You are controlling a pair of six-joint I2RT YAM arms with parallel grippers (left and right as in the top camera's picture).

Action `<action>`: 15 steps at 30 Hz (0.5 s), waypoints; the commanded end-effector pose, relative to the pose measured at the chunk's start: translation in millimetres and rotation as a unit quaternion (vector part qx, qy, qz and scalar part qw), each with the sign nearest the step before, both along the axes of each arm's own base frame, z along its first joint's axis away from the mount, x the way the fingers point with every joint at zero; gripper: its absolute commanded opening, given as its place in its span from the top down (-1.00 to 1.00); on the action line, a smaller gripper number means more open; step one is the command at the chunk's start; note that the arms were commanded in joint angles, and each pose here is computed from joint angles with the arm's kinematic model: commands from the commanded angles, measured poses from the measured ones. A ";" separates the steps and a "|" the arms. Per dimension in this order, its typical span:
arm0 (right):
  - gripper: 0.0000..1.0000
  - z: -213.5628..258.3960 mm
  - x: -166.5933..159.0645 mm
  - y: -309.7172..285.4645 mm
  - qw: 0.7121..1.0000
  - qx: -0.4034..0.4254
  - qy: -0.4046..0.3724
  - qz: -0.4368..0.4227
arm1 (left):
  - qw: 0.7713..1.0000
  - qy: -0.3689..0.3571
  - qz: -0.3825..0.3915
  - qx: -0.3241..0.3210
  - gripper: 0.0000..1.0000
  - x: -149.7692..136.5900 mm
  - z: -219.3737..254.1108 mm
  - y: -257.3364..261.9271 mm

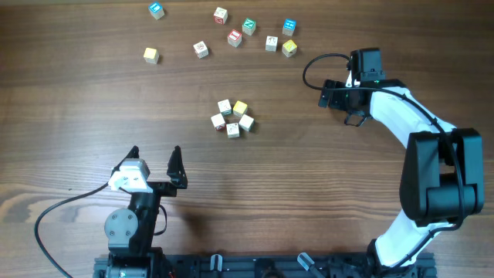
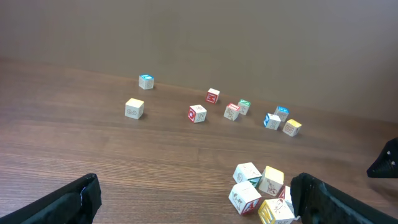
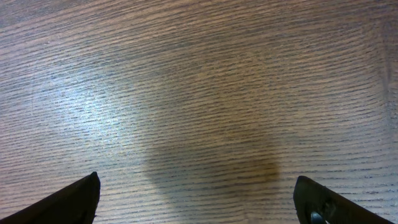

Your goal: Form a circle

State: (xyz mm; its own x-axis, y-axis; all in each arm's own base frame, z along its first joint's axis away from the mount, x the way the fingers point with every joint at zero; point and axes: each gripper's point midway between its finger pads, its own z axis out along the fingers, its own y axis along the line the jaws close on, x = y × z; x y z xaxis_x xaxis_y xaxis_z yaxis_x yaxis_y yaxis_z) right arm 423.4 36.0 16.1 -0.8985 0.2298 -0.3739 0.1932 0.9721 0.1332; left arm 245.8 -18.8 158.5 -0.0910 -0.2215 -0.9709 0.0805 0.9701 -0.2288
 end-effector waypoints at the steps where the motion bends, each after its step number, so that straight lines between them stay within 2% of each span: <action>1: -1.00 18.9 9.5 -1.3 1.000 -0.009 -0.027 0.003 | 1.000 0.000 0.006 0.010 -1.00 -0.2 -1.3 2.6; 15: -0.99 18.9 9.5 -1.3 1.000 -0.009 -0.027 0.003 | 1.000 0.000 0.006 0.010 -1.00 -0.2 -1.3 2.6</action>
